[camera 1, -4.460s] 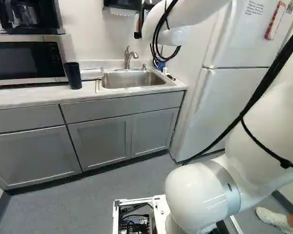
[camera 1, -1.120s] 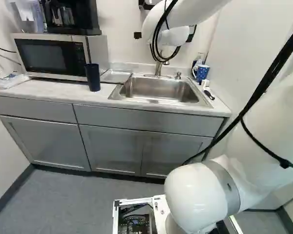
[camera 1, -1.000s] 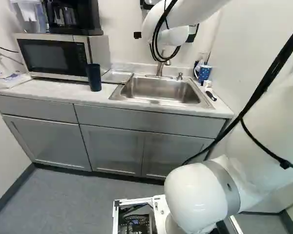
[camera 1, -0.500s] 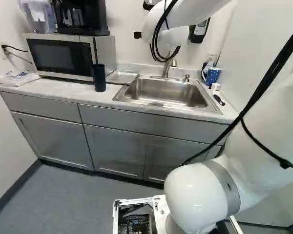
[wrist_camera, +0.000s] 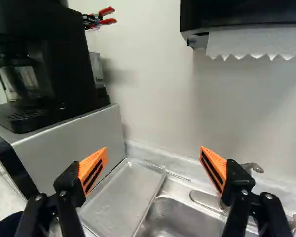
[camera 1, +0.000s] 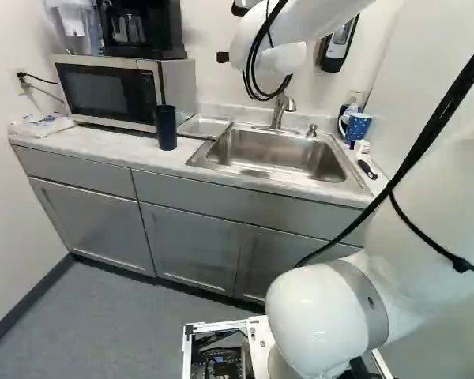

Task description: Rinse the cup and place it in the tray

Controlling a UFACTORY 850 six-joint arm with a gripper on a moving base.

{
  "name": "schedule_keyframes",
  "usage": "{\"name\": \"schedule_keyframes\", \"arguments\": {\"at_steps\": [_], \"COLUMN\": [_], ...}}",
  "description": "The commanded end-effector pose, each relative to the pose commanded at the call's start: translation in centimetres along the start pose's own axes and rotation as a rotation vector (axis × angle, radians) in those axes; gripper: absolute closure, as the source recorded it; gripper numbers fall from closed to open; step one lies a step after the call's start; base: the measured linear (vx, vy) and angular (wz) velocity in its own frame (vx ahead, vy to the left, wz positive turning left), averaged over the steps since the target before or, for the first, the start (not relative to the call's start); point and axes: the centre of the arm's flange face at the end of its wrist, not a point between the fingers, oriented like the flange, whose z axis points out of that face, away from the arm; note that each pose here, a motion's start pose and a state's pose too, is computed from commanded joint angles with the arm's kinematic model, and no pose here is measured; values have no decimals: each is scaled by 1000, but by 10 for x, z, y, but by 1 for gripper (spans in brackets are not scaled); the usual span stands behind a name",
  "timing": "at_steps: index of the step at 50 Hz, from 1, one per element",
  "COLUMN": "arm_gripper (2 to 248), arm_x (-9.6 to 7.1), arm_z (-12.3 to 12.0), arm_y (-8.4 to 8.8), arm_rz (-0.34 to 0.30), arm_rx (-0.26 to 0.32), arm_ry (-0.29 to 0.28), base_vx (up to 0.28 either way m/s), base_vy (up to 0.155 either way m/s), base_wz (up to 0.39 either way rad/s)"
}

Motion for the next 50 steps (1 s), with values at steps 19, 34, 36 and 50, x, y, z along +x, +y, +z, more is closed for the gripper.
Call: {"name": "schedule_keyframes", "arguments": {"at_steps": [19,34,36,50], "arm_gripper": [3,3,3,3], "arm_x": [0,0,0,1], "arm_z": [0,4,5,16], "arm_y": [0,4,6,21], "arm_rz": [0,0,1,2], "arm_rx": [0,-9,-13,-41], "arm_ry": [0,-1,-1,-3], "base_vx": [3,0,0,0], "base_vy": [-1,0,0,0], "base_wz": [2,0,0,0]}}
